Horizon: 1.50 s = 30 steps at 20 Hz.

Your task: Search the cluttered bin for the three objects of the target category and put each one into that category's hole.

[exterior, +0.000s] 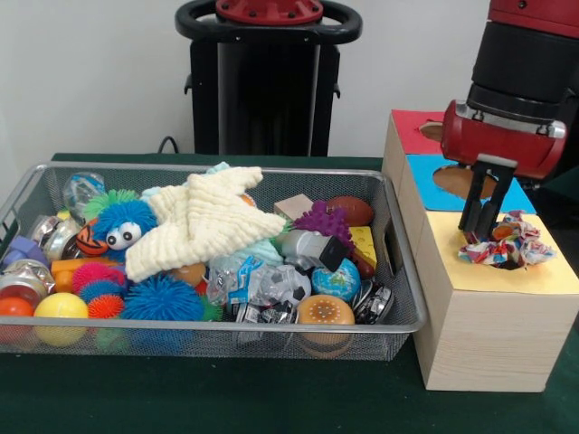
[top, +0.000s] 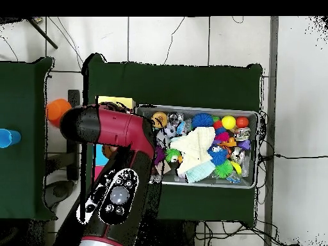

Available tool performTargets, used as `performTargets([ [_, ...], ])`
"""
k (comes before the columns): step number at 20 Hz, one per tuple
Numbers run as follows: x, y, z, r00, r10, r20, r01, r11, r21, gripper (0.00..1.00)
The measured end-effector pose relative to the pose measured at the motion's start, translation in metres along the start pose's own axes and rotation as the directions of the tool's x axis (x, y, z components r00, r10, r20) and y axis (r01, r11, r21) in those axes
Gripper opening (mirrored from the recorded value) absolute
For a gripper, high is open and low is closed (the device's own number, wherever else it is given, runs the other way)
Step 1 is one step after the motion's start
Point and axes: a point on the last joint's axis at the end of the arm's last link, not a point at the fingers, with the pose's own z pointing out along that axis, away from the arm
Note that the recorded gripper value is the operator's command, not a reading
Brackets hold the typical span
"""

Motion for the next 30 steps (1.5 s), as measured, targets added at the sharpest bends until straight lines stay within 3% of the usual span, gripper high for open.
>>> performTargets([
  [17,0.003,0.006,0.018,0.9998,0.014,0.015,-0.013,0.9999,-0.007,0.0],
  [30,0.002,0.018,0.028,0.9979,0.033,0.056,-0.032,0.999,-0.031,0.0],
])
